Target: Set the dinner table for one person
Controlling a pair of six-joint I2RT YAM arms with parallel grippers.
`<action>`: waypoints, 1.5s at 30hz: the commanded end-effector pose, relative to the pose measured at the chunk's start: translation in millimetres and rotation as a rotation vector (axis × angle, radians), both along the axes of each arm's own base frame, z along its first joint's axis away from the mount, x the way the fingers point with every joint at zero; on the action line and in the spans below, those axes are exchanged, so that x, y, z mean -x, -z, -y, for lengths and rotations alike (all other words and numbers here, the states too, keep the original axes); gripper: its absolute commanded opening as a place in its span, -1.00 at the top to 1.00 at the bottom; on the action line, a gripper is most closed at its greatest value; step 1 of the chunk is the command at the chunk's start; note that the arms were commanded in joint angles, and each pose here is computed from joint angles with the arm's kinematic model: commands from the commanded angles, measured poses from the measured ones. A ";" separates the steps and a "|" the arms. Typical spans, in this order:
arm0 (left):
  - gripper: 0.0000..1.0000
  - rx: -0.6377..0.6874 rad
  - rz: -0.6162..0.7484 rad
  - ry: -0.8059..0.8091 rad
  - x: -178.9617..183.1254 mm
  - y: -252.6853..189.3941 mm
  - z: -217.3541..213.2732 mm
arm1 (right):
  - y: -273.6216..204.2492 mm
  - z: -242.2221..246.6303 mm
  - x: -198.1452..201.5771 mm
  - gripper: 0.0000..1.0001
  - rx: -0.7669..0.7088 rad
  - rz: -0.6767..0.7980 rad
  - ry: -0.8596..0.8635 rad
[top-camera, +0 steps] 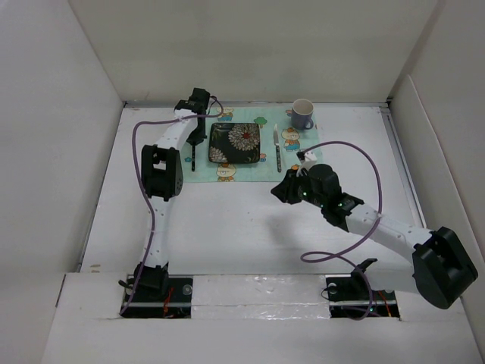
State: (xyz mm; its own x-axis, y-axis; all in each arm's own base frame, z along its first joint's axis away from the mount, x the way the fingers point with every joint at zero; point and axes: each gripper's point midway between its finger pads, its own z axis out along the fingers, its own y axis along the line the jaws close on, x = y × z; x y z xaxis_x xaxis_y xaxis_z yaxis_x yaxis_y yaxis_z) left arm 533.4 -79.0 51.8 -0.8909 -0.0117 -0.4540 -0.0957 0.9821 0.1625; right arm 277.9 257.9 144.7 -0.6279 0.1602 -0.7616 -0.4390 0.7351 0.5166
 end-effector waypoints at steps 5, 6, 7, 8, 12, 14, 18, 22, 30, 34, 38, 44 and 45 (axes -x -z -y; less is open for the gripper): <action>0.70 -0.022 0.051 -0.006 -11.3 -8.0 -2.6 | -30.8 -3.3 -11.8 0.41 -0.028 0.091 0.021; 0.69 -0.025 0.055 -0.008 -11.8 -8.3 -3.3 | -29.6 -4.1 -11.4 0.41 -0.028 0.085 0.017; 0.68 -0.029 0.059 -0.010 -12.4 -9.5 -4.2 | -30.2 -5.4 -10.8 0.41 -0.032 0.084 0.011; 0.66 -0.028 0.062 -0.012 -12.5 -11.5 -4.1 | -30.1 -6.4 -10.0 0.41 -0.033 0.081 0.004; 0.46 -0.018 0.085 -0.008 -13.2 -20.6 -3.0 | -31.3 -1.7 -12.3 0.41 -0.023 0.092 0.029; 0.36 -0.017 0.097 -0.014 -12.4 -27.2 -3.8 | -33.4 -2.4 -10.6 0.41 -0.028 0.093 0.021; 0.24 0.032 0.146 -0.016 -11.6 -60.1 2.4 | -34.9 4.6 -13.9 0.41 -0.016 0.103 0.062; 0.23 0.121 0.294 -0.030 -9.4 -131.7 10.0 | -41.8 7.2 -13.4 0.56 -0.024 0.126 0.070; 0.11 0.455 0.655 0.005 91.3 -276.1 39.4 | -92.0 20.4 3.7 1.00 -0.094 0.238 0.096; -0.29 0.602 0.783 0.085 160.6 -295.8 42.0 | -134.3 31.7 17.1 0.76 -0.148 0.306 0.114; -0.55 0.622 0.894 0.107 226.6 -301.6 23.1 | -185.8 54.6 28.0 0.11 -0.176 0.391 0.173; -0.67 0.531 1.110 -0.009 300.0 -327.2 -32.8 | -261.1 139.3 43.8 -0.45 -0.123 0.530 0.476; -0.70 0.529 1.143 -0.020 308.9 -329.2 -38.3 | -279.0 160.5 48.8 -0.46 -0.127 0.561 0.559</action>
